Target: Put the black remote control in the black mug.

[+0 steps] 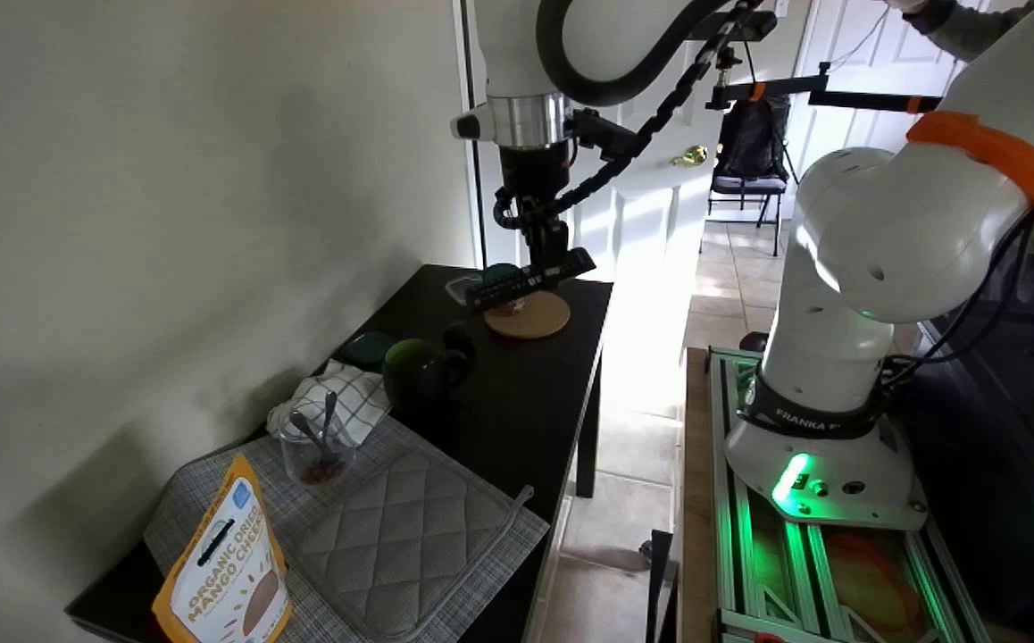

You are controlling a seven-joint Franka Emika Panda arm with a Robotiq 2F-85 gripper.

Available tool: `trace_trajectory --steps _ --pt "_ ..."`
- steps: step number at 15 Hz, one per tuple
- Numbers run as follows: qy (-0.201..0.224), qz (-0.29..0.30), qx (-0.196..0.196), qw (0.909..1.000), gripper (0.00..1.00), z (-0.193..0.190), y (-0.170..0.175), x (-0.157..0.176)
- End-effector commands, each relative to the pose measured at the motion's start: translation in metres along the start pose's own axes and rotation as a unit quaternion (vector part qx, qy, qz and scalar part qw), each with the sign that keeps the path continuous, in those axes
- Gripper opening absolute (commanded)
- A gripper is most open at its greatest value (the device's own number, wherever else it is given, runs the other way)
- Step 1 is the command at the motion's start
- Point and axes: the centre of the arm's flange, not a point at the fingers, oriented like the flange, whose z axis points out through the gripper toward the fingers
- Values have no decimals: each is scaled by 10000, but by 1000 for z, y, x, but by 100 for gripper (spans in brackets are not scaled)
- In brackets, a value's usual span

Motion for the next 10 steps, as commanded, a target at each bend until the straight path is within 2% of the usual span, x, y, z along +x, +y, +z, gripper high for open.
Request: trace_trajectory --steps 1,3,5,7,10 --pt "414 738 -570 9948 23 19 6 -10" --pt "819 1110 -809 9871 23 25 19 -6" --pt "1573 1230 -617 9779 23 34 32 9" --pt "2194 1065 -451 9688 23 46 36 35" --pt "3014 1027 -302 9475 23 70 25 79"
